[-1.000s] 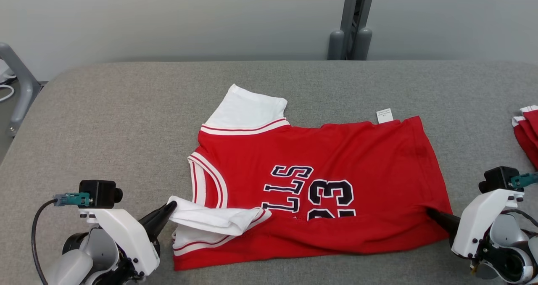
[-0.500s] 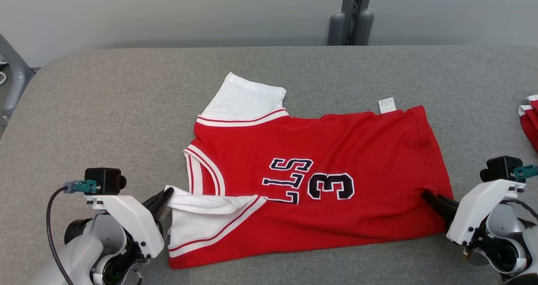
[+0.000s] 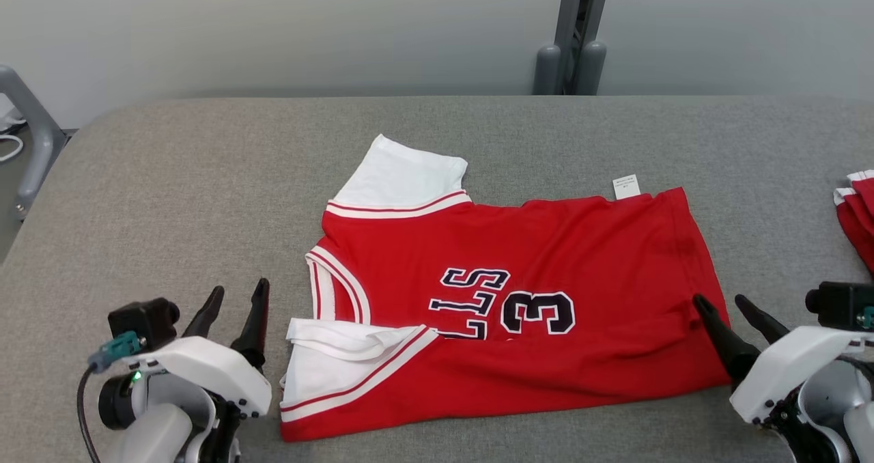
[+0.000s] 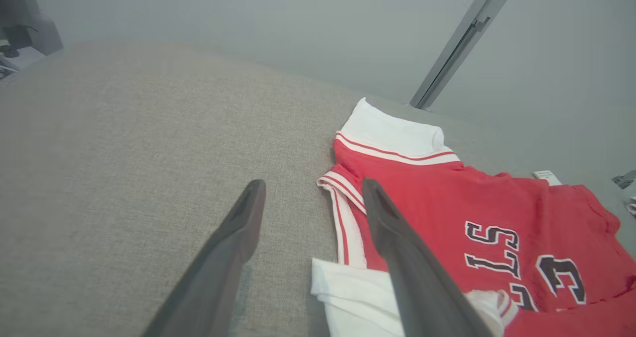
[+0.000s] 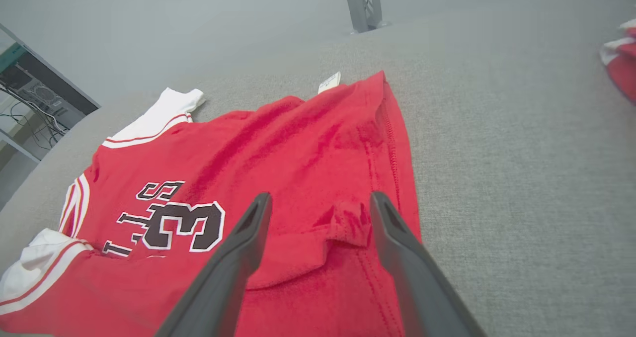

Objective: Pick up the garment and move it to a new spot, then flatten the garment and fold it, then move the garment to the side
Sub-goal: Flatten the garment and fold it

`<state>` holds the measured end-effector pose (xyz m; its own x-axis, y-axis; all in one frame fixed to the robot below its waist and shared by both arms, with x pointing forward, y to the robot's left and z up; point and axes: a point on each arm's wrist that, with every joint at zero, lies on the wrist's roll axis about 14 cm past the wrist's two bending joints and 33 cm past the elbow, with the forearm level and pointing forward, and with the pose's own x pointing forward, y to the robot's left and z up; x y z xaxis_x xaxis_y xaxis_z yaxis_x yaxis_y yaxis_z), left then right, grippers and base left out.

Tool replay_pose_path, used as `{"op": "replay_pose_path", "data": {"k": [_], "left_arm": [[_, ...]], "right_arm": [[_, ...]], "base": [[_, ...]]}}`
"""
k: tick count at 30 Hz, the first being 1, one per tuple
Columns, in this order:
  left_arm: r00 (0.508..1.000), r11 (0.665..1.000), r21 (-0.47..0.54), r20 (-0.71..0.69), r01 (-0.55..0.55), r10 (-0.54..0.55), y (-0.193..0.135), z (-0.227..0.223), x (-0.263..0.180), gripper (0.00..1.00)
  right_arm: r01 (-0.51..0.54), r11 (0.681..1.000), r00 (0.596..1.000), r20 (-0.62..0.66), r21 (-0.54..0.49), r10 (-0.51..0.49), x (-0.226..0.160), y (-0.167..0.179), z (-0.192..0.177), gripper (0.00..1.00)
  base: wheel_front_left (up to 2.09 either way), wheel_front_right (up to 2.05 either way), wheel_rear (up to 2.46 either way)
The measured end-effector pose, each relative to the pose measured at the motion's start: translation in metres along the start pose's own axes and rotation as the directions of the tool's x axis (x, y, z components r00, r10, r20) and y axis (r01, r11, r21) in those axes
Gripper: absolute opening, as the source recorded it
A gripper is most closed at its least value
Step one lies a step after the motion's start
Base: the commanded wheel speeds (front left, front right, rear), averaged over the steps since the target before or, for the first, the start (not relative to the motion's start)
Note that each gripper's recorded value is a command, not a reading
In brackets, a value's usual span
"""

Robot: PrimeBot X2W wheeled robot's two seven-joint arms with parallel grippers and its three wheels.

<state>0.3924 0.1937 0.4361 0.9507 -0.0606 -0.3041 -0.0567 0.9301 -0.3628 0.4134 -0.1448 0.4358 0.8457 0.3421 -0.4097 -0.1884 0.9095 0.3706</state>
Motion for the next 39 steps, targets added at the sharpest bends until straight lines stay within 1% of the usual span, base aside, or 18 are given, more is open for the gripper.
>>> {"op": "replay_pose_path", "data": {"k": [2,4,6,9,10,14,19,22,26,30,33,39], "left_arm": [[1.0,1.0,-0.001,0.025,-0.01,0.01,-0.001,-0.002,-0.006,1.0],[0.999,1.0,0.01,0.035,-0.01,0.01,-0.003,-0.006,-0.011,1.0],[0.999,0.999,0.034,0.047,-0.008,0.006,-0.004,-0.008,-0.016,1.0],[0.993,1.0,0.015,0.119,-0.016,0.014,-0.007,0.007,-0.02,1.0],[0.991,1.0,0.011,0.13,-0.015,0.014,-0.009,0.007,-0.023,1.0],[0.993,0.999,0.021,0.117,-0.03,0.028,-0.007,-0.011,-0.036,1.0],[0.997,0.998,0.049,0.06,-0.045,0.042,-0.008,-0.04,-0.045,1.0],[0.999,0.994,0.1,0.002,-0.049,0.049,-0.005,-0.062,-0.05,1.0],[0.998,0.992,0.121,-0.055,-0.034,0.041,-0.008,-0.082,-0.052,1.0],[0.986,0.987,0.132,-0.13,-0.09,0.107,0.005,-0.104,-0.052,1.0],[0.978,0.985,0.136,-0.162,-0.107,0.129,0.008,-0.11,-0.05,1.0],[0.972,0.985,0.143,-0.2,-0.099,0.127,0.005,-0.117,-0.044,1.0]], "right_arm": [[-0.001,0.999,0.997,0.08,-0.046,0.004,-0.007,0.003,0.009,1.0],[-0.005,0.995,0.984,0.174,-0.096,0.022,-0.014,0.009,0.019,1.0],[-0.007,0.996,0.964,0.263,-0.091,0.031,-0.021,0.015,0.029,1.0],[0.005,0.992,0.937,0.347,-0.13,0.041,-0.031,0.019,0.034,1.0],[0.006,0.992,0.927,0.372,-0.129,0.042,-0.033,0.021,0.036,1.0],[0.02,0.993,0.9,0.434,-0.113,0.031,-0.042,0.025,0.037,1.0],[0.044,0.994,0.901,0.434,-0.101,0.004,-0.05,0.023,0.024,1.0],[0.056,0.995,0.898,0.441,-0.088,-0.012,-0.053,0.021,0.022,1.0],[0.064,0.995,0.894,0.448,-0.075,-0.024,-0.056,0.019,0.021,1.0],[0.089,0.994,0.883,0.466,-0.067,-0.048,-0.063,0.012,0.024,1.0],[0.103,0.993,0.882,0.468,-0.062,-0.063,-0.067,0.007,0.023,1.0],[0.118,0.991,0.881,0.467,-0.058,-0.077,-0.071,0.002,0.022,1.0]], "base": [[0.0,0.0,0.0],[0.0,0.0,0.0],[0.0,0.0,0.0],[0.0,0.0,0.0],[0.0,0.0,0.0],[0.0,0.0,0.0],[0.0,0.0,0.0],[0.0,0.0,0.0],[0.0,0.0,0.0],[0.0,0.0,0.0],[0.0,0.0,0.0],[0.0,0.0,0.0]]}}
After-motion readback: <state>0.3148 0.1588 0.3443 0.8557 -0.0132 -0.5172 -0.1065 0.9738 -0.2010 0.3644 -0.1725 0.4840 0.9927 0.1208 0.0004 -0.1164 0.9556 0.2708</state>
